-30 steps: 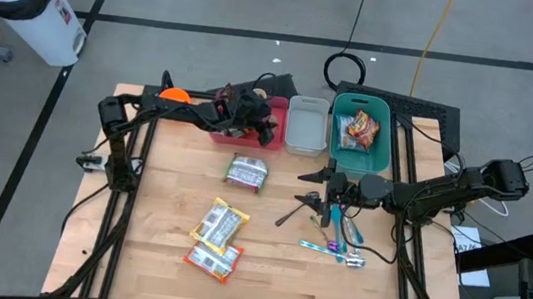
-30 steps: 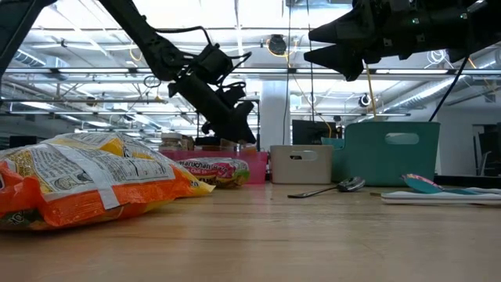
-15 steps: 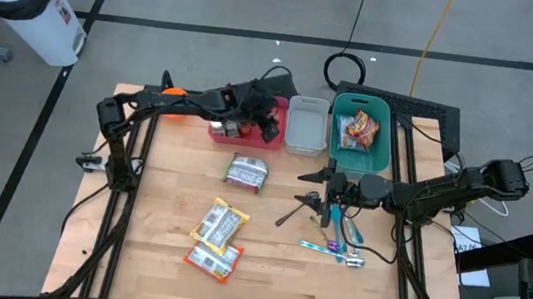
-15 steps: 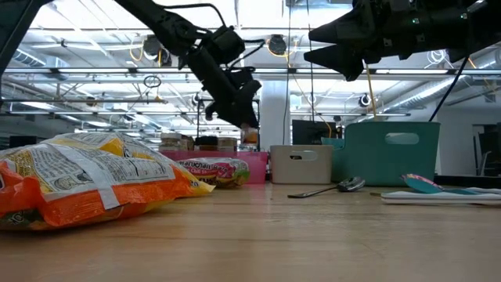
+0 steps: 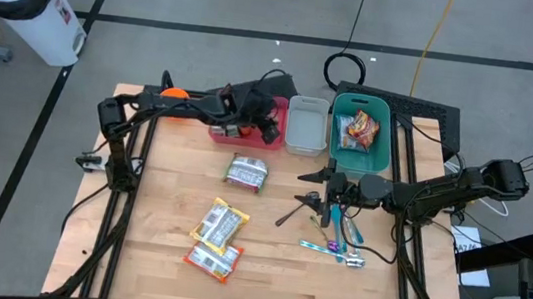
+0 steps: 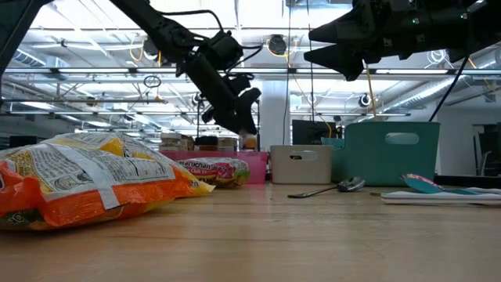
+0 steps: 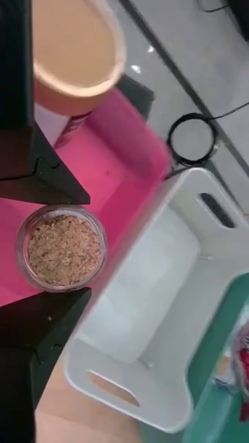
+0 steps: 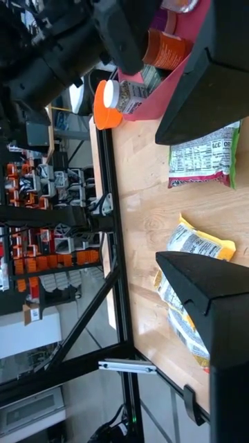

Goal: Pick & Place Food Item
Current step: Put the brown seasoning bottle into the red bin

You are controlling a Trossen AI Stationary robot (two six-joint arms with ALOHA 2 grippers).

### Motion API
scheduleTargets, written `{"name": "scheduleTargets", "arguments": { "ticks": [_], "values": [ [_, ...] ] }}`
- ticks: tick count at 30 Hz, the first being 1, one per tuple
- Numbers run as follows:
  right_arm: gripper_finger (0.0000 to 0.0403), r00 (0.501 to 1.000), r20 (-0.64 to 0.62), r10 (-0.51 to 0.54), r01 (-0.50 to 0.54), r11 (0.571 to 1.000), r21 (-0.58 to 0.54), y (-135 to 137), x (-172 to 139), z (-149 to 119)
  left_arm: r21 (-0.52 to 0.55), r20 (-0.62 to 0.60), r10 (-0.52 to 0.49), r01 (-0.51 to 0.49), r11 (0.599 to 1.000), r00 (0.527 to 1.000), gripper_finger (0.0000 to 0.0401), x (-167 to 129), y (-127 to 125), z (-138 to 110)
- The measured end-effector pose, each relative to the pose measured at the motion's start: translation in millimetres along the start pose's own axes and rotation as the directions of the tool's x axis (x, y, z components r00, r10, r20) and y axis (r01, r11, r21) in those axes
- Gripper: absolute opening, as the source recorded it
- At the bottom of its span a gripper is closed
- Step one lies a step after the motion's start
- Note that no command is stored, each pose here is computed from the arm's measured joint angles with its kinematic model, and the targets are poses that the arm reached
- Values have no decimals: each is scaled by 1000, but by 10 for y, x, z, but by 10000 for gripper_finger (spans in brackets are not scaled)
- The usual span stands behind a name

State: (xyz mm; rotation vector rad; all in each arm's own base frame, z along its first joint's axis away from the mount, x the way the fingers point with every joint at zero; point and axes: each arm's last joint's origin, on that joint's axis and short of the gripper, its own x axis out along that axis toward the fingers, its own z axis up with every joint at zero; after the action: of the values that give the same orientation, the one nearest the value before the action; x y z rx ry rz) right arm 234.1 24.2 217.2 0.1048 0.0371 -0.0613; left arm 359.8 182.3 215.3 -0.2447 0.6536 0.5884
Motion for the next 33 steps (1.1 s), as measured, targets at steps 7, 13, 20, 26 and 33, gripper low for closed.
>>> {"name": "scheduleTargets", "arguments": {
  "ticks": [7,13,20,26,33],
  "values": [
    [256,1000,3,0,0,1000,1,0,0,3,-32,22,-13,14,999,1000,182,34,-11,-81],
    [256,1000,4,0,0,1000,1,0,0,4,-56,47,-28,31,998,998,182,62,-37,-70],
    [256,1000,4,0,0,1000,1,0,0,4,-92,14,12,-11,996,1000,182,319,-38,-229],
    [256,1000,4,0,0,1000,1,0,0,4,-88,10,59,-58,994,998,182,378,-23,-263],
    [256,1000,3,3,-3,1000,1,1,0,4,-55,6,84,-83,995,996,197,373,-88,-285]
  ]
}}
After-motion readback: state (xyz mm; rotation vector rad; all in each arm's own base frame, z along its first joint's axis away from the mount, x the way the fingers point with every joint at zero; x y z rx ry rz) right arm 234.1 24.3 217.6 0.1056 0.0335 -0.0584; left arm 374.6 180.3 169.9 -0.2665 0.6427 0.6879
